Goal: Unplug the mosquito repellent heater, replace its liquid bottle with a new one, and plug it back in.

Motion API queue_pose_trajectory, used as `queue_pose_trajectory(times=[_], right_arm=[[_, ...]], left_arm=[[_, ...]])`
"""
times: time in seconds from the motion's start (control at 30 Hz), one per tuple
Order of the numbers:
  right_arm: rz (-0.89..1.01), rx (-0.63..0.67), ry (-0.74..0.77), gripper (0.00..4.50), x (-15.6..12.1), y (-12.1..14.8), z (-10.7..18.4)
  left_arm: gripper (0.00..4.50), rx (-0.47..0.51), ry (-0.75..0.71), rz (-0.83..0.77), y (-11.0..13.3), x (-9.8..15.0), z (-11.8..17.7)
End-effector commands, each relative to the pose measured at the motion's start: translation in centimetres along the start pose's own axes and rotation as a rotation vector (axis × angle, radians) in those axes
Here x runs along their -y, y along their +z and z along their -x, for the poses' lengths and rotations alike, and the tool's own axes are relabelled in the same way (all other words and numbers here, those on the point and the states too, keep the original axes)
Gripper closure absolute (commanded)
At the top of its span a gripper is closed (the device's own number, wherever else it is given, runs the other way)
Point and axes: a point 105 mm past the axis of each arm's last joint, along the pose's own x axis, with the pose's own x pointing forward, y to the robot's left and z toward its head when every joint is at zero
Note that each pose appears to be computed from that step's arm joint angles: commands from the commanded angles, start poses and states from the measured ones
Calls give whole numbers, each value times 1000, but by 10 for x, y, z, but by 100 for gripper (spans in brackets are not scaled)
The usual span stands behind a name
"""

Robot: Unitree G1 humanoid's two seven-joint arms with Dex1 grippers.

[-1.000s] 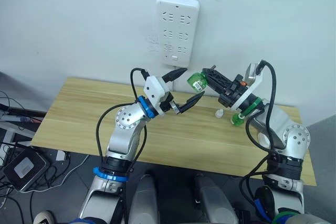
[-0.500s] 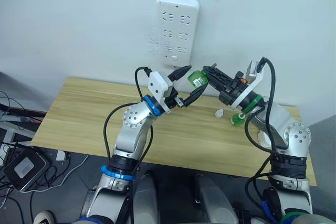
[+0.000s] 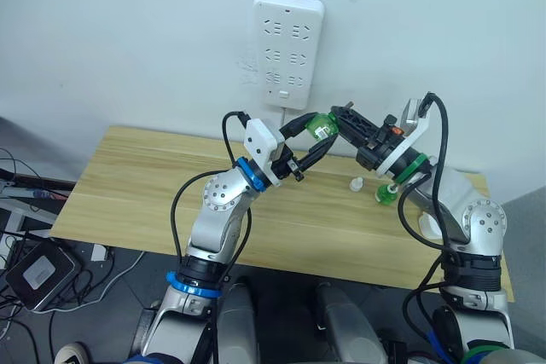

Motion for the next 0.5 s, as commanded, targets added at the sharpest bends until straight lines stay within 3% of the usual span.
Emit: queue_pose_trajectory(times=[0.03,0.17,0.27,0.5], right_arm=[[53,-33,66,265,-18,-7,3],[146,-138,39,122,-14,-16,20],[297,-257,-66,10,1,-2,60],[606,-409,-506,4,51,50,127]], left_arm=[[228,22,-2,-9,8,0,-3],[228,7,3,81,10,-6,-3],[228,-33,-52,171,11,-6,5],[228,-134,-83,248,-3,-4,34]])
